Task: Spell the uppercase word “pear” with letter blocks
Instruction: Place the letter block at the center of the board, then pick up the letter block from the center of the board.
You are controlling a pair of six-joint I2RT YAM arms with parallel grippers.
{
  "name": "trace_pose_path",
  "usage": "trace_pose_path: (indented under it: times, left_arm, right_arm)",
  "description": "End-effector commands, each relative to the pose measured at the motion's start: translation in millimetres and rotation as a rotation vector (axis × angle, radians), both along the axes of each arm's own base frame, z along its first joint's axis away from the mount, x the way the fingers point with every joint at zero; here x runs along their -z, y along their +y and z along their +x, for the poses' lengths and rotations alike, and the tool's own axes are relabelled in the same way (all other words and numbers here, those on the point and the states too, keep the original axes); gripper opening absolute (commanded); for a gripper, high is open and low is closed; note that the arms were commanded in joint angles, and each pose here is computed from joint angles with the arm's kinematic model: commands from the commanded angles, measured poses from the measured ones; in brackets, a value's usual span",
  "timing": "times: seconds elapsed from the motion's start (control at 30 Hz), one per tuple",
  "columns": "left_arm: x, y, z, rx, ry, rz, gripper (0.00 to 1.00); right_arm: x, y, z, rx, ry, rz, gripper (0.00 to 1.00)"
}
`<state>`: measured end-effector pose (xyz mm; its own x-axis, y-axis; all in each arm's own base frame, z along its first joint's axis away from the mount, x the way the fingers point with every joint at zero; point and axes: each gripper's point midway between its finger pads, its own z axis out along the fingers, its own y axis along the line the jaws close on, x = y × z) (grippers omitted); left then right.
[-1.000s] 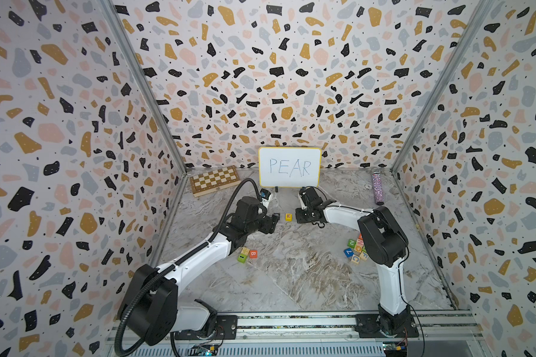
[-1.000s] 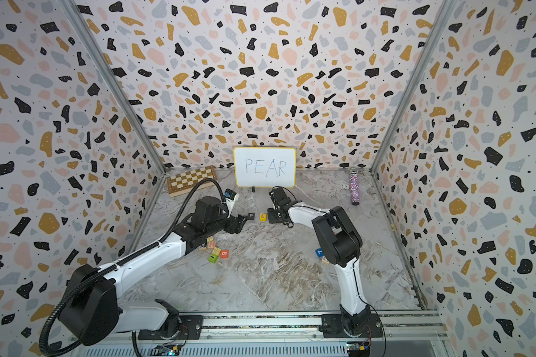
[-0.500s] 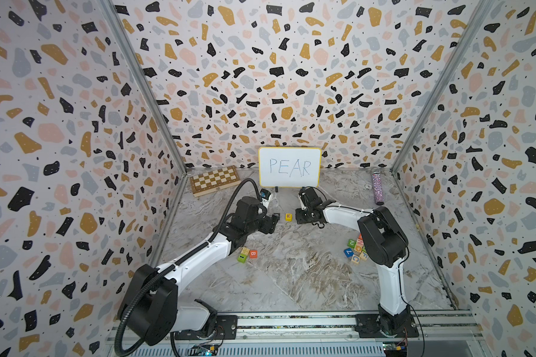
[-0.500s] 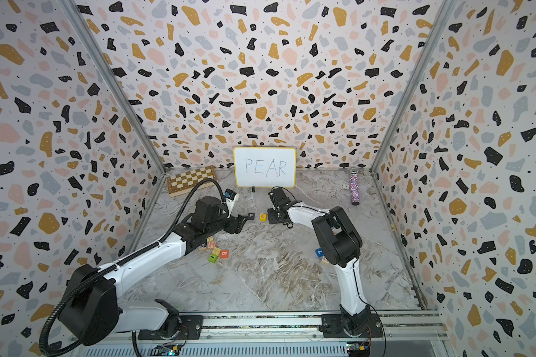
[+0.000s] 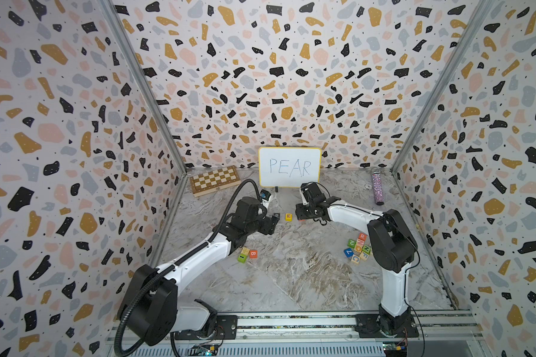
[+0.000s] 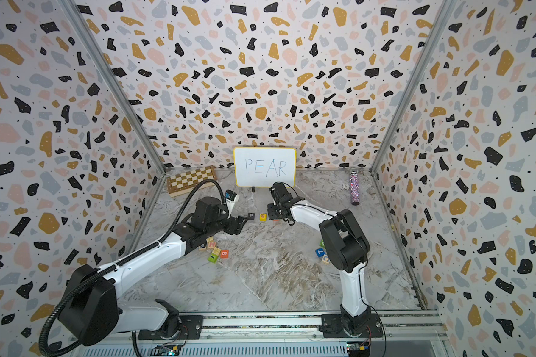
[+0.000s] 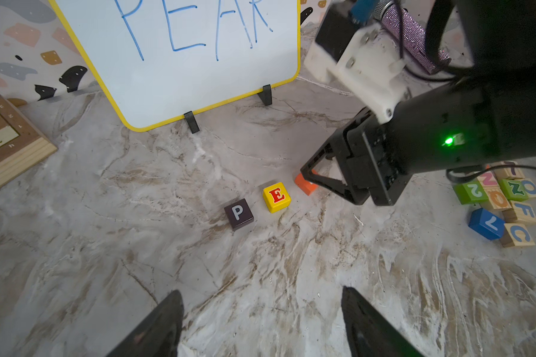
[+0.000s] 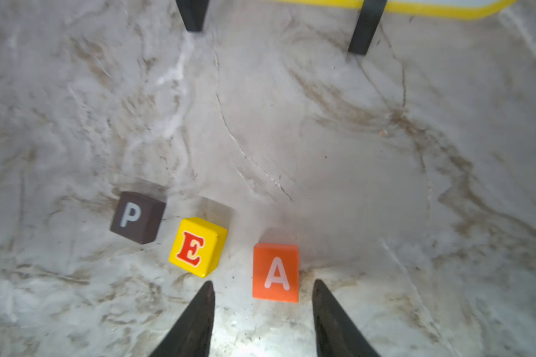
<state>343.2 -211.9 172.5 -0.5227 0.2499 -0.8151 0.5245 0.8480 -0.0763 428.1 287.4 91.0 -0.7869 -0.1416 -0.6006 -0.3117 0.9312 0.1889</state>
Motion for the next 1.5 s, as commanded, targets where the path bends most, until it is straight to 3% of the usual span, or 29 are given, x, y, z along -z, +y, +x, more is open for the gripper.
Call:
trace_pose_path:
  times: [0.0,0.13,0.2,0.33,0.4,0.47,0.53,0.73,0.8,0.93,1.1,1.47]
  left_arm:
    - [-38,-6,2,0.025,-0.068,-0.045,0.8]
    - [-55,-18,-1,0.063,-0.077,-0.055,0.82]
    - [-63,-28,-2,0.091,-0.102,-0.029,0.83]
    - [-72,-53,-3,0.147,-0.127,-0.017,0.85]
    - [-74,-68,-3,0.184,-0.129,-0.016,0.87]
    - [-74,-85,-3,0.223,-0.132,-0.008,0.87]
    - [-74,-104,-6,0.279,-0.141,0.004,0.88]
    - [-59,-163,-16,0.433,-0.108,0.001,0.87]
    - [-52,-179,-19,0.468,-0.09,-0.002,0.87]
    - [-32,-206,-24,0.524,-0.047,-0.005,0.86]
    - [-10,-228,-31,0.577,0.003,0.006,0.86]
    - [14,-242,-37,0.626,0.072,0.032,0.86]
  right_arm:
    - [-43,-11,-6,0.003,-0.073,0.003,0.53]
    - [-65,-55,-6,0.09,-0.143,-0.011,0.54]
    - [-75,-81,-7,0.126,-0.164,0.025,0.63]
    - [-88,-128,-17,0.203,-0.202,0.02,0.69]
    - [-90,-148,-23,0.244,-0.219,0.013,0.77]
    - [-86,-168,-30,0.281,-0.202,0.056,1.0]
    - [-78,-186,-35,0.298,-0.175,0.091,0.99]
    - [-38,-242,-63,0.461,-0.106,-0.016,0.99]
    - [-22,-257,-71,0.495,-0.038,0.031,1.0]
    - [6,-277,-81,0.553,0.085,0.2,0.78]
    - [27,-281,-83,0.569,0.159,0.192,0.71]
    - [41,-280,-84,0.585,0.166,0.06,0.69]
